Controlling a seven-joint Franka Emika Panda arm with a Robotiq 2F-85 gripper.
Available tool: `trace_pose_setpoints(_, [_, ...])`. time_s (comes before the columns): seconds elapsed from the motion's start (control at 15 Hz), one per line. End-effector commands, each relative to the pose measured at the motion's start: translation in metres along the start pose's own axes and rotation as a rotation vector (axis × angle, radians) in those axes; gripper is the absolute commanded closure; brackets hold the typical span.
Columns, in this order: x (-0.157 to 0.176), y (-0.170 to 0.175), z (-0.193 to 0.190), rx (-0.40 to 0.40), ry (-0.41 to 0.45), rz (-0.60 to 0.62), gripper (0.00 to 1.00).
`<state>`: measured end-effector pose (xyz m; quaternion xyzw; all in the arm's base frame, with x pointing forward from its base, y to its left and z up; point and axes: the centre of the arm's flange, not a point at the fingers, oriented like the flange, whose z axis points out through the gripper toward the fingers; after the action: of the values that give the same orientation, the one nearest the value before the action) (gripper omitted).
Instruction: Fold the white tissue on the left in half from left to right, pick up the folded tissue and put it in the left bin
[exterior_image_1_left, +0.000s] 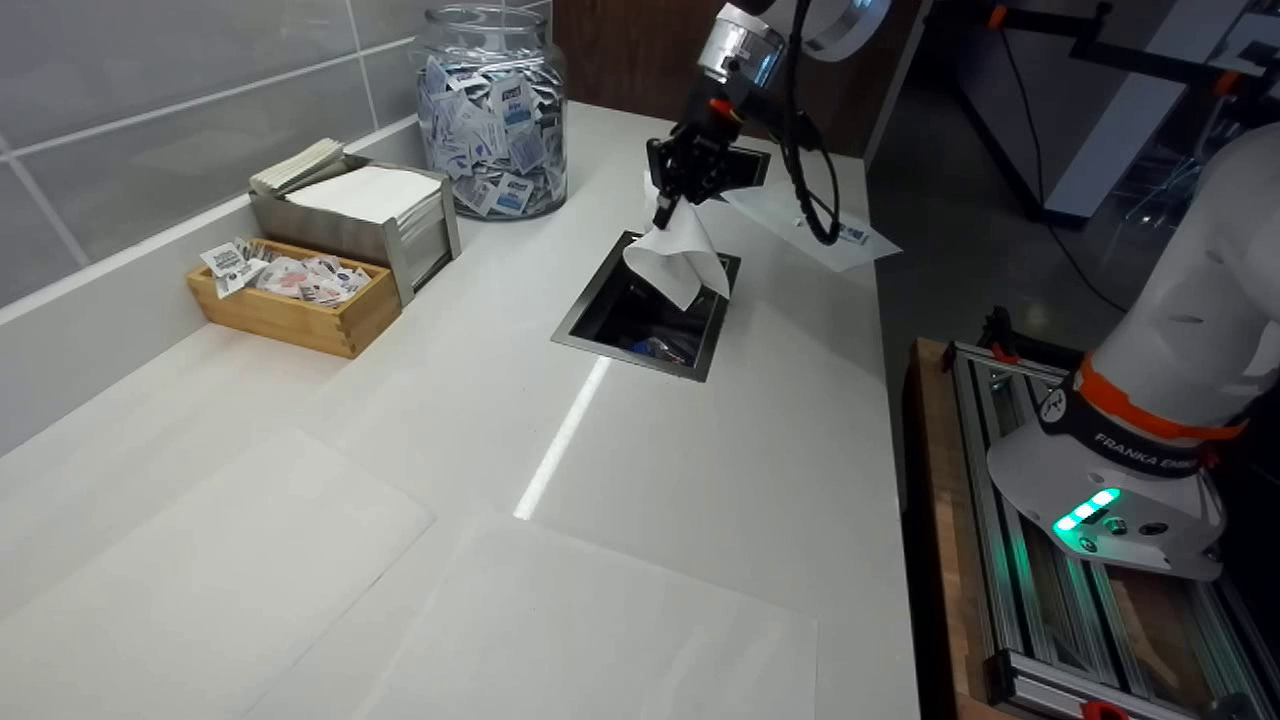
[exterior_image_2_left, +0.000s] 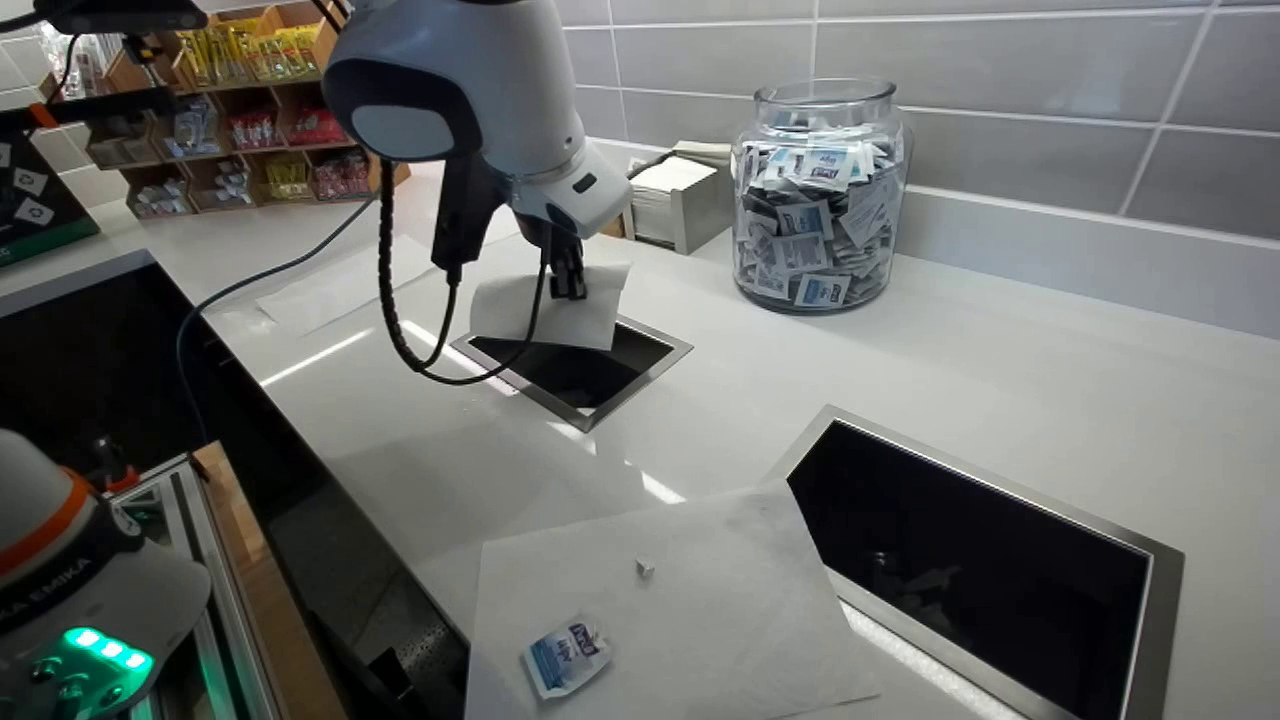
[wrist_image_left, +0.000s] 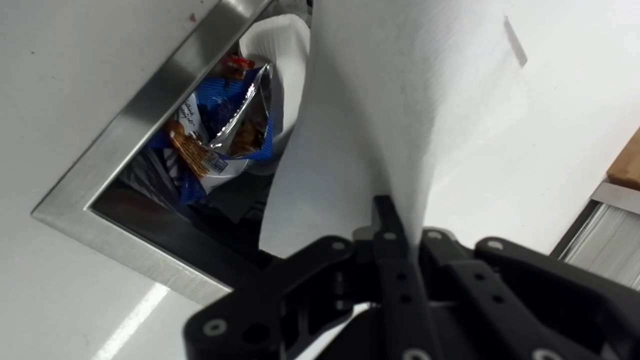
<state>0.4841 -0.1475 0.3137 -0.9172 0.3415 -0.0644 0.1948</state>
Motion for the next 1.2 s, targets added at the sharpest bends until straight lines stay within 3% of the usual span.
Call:
trace_pose_setpoints(0.0, [0.013,0.004,0.019,0.007,0.004,0.063,1.00])
trace_pose_setpoints(0.07, [0.014,0.005,0.021,0.016,0.002,0.082,0.73])
trace_pose_setpoints(0.2, [0.017,0.006,0.024,0.029,-0.008,0.100,0.65])
trace_pose_setpoints(0.73, [0.017,0.003,0.034,0.025,-0.028,0.149,0.05])
trace_pose_setpoints(0.87, [0.015,0.003,0.037,0.003,-0.049,0.160,0.00])
trace_pose_setpoints(1.13, [0.011,0.011,0.050,-0.150,-0.099,0.162,0.00])
